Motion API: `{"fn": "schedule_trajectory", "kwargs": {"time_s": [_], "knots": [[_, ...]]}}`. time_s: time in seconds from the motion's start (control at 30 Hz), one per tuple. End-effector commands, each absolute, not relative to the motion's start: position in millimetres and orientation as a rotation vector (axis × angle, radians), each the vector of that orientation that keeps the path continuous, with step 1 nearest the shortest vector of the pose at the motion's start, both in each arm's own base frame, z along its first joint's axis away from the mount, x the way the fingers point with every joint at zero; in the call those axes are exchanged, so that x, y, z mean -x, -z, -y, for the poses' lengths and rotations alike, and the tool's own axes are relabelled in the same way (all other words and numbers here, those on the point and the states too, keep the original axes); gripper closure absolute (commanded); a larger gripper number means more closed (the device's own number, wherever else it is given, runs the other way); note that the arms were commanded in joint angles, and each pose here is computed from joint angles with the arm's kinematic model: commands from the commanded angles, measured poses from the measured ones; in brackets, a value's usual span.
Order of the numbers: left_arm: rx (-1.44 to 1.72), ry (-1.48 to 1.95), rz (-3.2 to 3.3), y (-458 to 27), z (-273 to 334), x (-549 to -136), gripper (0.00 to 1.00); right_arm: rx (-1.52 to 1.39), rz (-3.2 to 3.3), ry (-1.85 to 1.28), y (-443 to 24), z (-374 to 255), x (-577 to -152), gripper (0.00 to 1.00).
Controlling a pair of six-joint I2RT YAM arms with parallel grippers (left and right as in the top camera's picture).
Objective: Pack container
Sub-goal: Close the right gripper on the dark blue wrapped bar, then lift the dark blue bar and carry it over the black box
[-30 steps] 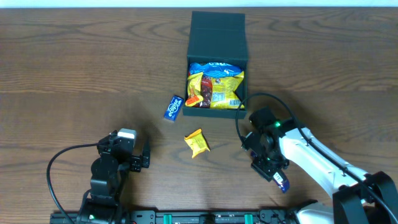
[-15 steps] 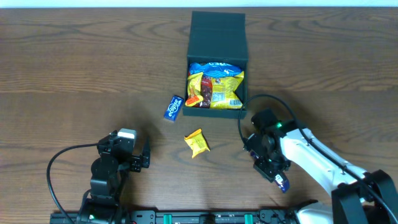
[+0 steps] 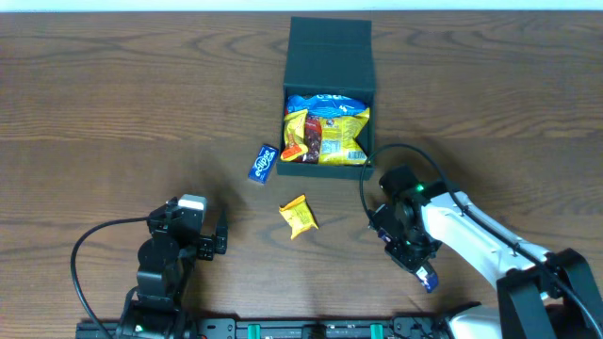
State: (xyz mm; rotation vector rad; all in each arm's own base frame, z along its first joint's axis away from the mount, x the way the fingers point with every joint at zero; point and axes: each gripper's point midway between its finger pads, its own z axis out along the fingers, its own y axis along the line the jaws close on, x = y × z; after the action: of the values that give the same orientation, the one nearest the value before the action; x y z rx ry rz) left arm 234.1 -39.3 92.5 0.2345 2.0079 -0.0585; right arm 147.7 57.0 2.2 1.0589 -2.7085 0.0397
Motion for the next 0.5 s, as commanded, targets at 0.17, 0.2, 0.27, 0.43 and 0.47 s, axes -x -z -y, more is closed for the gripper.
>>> {"fn": "schedule_trajectory", "kwargs": {"time_s": [0.17, 0.2, 0.27, 0.43, 0.47], "knots": [[-0.238, 0.037, -2.037, -78.6, 36.0, -231.2, 0.05, -1.05, 2.704, -0.044, -0.5, -55.0, -146.2, 0.66], [-0.238, 0.037, -2.037, -78.6, 36.0, -231.2, 0.05, -1.05, 2.704, -0.044, -0.5, -55.0, -146.2, 0.67], [-0.238, 0.037, -2.037, -78.6, 36.0, -231.2, 0.04, -1.05, 2.704, -0.044, -0.5, -55.0, -146.2, 0.69], [-0.238, 0.037, -2.037, -78.6, 36.0, -231.2, 0.04, -1.06, 2.71, -0.045, -0.2, -56.7, -148.0, 0.74], [-0.238, 0.037, -2.037, -78.6, 36.0, -231.2, 0.05, -1.064, 2.709, -0.046, -0.3, -57.2, -148.2, 0.76]]}}
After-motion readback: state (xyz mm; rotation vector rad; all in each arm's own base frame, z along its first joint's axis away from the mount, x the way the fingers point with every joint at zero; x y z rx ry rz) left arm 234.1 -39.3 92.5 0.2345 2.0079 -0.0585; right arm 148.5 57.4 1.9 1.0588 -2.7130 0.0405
